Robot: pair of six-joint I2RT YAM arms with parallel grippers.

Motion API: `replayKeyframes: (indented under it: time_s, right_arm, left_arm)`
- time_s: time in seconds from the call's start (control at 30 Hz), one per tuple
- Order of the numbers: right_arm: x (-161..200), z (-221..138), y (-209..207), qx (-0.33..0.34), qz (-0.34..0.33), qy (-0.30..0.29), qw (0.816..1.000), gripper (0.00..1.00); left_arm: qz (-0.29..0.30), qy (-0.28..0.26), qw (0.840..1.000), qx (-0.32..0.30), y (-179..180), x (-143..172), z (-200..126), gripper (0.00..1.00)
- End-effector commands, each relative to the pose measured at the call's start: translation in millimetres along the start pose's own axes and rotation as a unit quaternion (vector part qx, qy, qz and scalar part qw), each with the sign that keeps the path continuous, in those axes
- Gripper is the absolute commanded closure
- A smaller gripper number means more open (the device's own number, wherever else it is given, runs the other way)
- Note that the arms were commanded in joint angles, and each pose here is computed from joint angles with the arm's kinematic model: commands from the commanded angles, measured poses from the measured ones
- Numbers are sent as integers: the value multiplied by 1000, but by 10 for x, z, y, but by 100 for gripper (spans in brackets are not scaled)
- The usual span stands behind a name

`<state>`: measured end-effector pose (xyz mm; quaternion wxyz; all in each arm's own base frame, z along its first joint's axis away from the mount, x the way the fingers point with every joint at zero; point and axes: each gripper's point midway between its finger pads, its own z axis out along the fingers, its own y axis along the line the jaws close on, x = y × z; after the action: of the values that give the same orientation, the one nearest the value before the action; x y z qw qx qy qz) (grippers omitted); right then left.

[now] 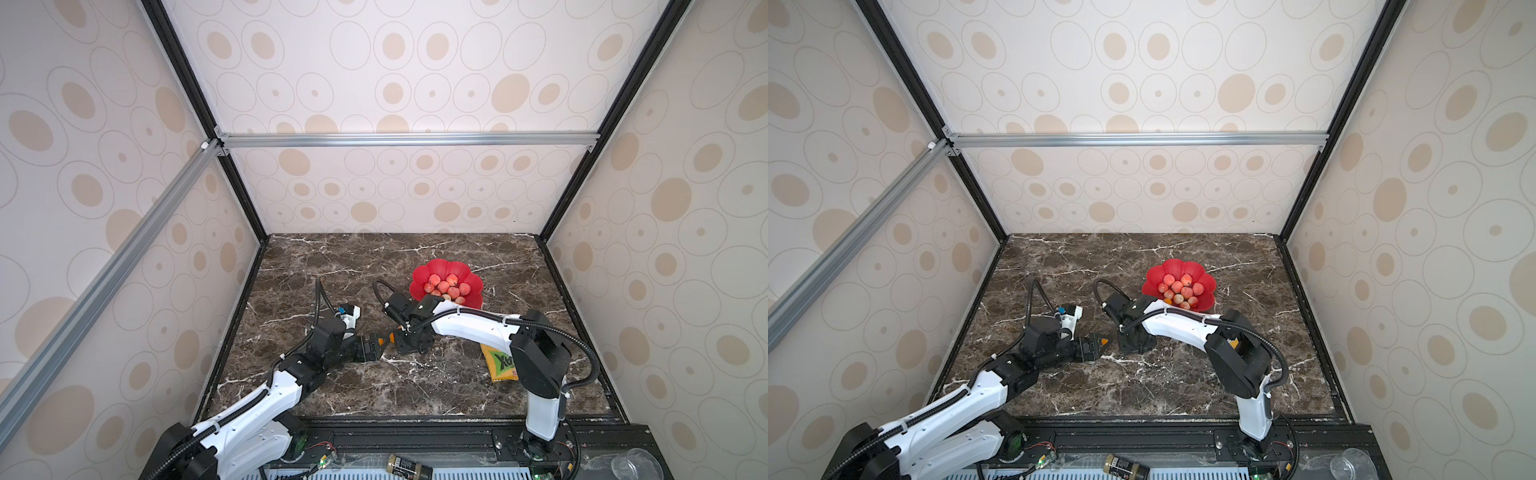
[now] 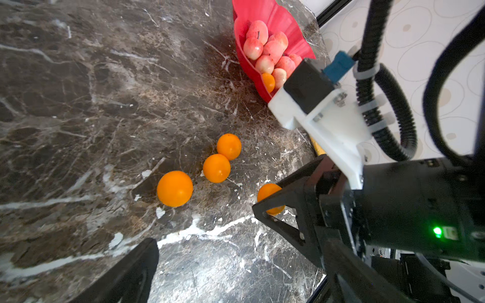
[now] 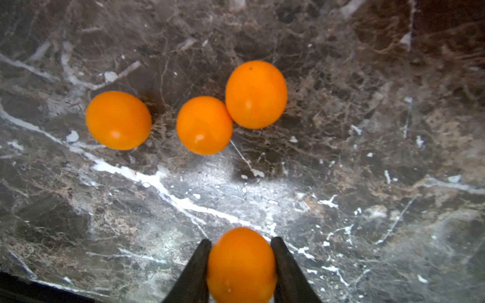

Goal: Arrange fruit in a fruit bowl
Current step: Pick up the fruit from the center of the table, then place the fruit in the fruit bowl.

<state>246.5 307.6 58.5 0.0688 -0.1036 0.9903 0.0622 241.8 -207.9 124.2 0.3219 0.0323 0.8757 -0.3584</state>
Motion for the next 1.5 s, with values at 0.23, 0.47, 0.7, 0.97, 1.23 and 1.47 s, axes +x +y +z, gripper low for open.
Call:
replayKeyframes:
  time_s: [0.23, 0.47, 0.7, 0.97, 1.23, 1.47]
  right_arm:
    - [-218, -248, -502, 9, 38, -13, 999, 63]
    - [-524, -406, -819, 8, 72, -34, 997, 63]
    - [-797, -410, -1095, 14, 99, -37, 994, 63]
    - [-1029, -312, -1305, 17, 120, -35, 992, 63]
    - [-1141, -128, -1434, 23, 138, -29, 990, 64]
    - [-1200, 4, -1484, 25, 144, -21, 989, 63]
  left_arm:
    - [45, -45, 996, 55, -436, -510, 209, 1]
    - [64, -49, 995, 58, -575, -729, 422, 1]
    - [79, -49, 994, 53, -639, -868, 662, 1]
    - [90, -45, 993, 62, -717, -953, 921, 1]
    - [92, -35, 993, 61, -723, -976, 1098, 1]
    - [92, -31, 993, 70, -755, -959, 1131, 1]
